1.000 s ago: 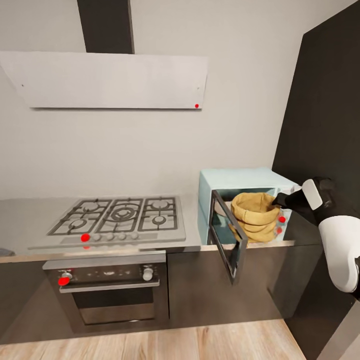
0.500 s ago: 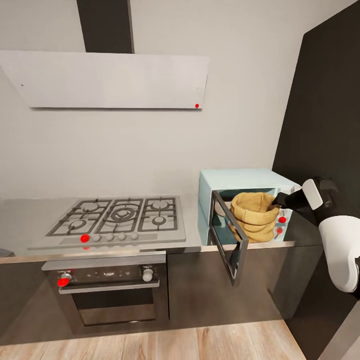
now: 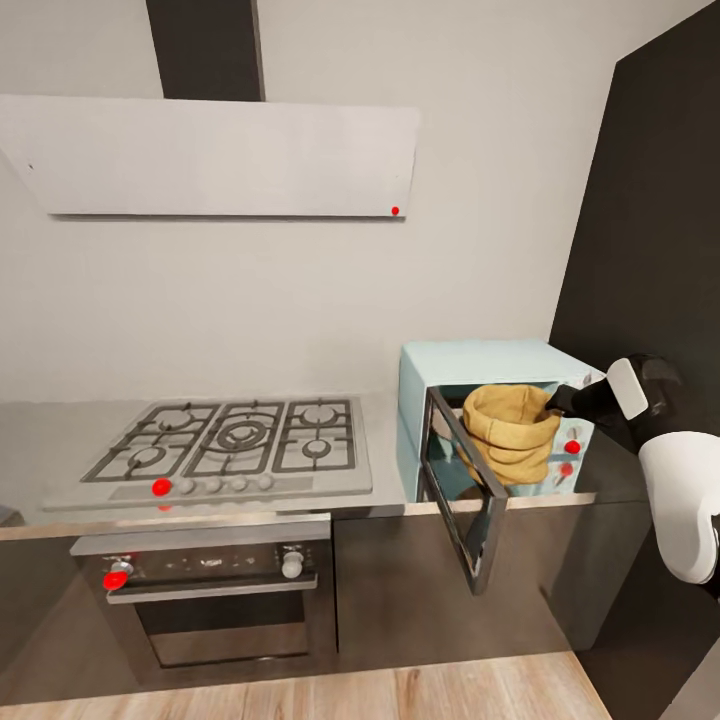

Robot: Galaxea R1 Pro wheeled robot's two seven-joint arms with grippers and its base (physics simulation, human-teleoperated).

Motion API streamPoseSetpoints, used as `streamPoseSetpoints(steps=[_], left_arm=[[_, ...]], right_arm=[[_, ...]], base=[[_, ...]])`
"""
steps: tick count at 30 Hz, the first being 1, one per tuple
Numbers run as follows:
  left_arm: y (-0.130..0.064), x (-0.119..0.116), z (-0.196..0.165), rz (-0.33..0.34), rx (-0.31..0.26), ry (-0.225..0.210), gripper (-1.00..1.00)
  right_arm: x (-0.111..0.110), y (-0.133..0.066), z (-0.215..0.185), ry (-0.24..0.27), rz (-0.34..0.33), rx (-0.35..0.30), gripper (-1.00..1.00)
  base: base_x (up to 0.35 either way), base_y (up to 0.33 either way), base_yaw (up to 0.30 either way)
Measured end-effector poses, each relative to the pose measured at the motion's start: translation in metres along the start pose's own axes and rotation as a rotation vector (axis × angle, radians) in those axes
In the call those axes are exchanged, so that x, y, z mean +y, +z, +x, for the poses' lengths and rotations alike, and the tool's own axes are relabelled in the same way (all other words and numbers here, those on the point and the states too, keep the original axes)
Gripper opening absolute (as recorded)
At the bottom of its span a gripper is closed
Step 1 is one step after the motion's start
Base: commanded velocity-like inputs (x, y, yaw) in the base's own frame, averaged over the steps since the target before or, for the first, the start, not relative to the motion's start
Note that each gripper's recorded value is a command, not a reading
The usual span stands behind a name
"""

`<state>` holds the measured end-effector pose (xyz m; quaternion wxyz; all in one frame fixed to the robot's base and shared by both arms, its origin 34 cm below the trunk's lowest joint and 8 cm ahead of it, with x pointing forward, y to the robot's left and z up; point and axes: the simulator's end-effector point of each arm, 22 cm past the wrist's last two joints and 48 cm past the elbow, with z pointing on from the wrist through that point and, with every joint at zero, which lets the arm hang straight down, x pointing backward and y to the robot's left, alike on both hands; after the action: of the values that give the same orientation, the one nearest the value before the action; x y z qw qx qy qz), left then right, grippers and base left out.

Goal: In the kitchen, take the popcorn bag from the countertop, put it into the microwave, and heat it until the popcorn is cooked so the cooked popcorn ends up inside the bag.

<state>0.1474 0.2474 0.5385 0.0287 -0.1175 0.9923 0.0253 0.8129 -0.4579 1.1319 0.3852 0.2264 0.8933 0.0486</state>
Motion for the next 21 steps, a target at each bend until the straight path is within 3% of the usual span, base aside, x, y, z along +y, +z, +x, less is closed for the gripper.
streamPoseSetpoints(steps=[8,21], left_arm=[[0.0000,-0.0013,-0.0003,0.007,0.000,0.000,1.00],[0.0000,-0.0005,-0.0002,0.006,0.000,0.000,1.00]], right_arm=[[-0.0002,0.0003,0.0001,0.000,0.001,0.000,-1.00],[-0.0031,0.0044,0.0069,-0.001,0.010,0.019,-1.00]], base=[[0.017,0.000,0.000],[0.228,0.000,0.000]])
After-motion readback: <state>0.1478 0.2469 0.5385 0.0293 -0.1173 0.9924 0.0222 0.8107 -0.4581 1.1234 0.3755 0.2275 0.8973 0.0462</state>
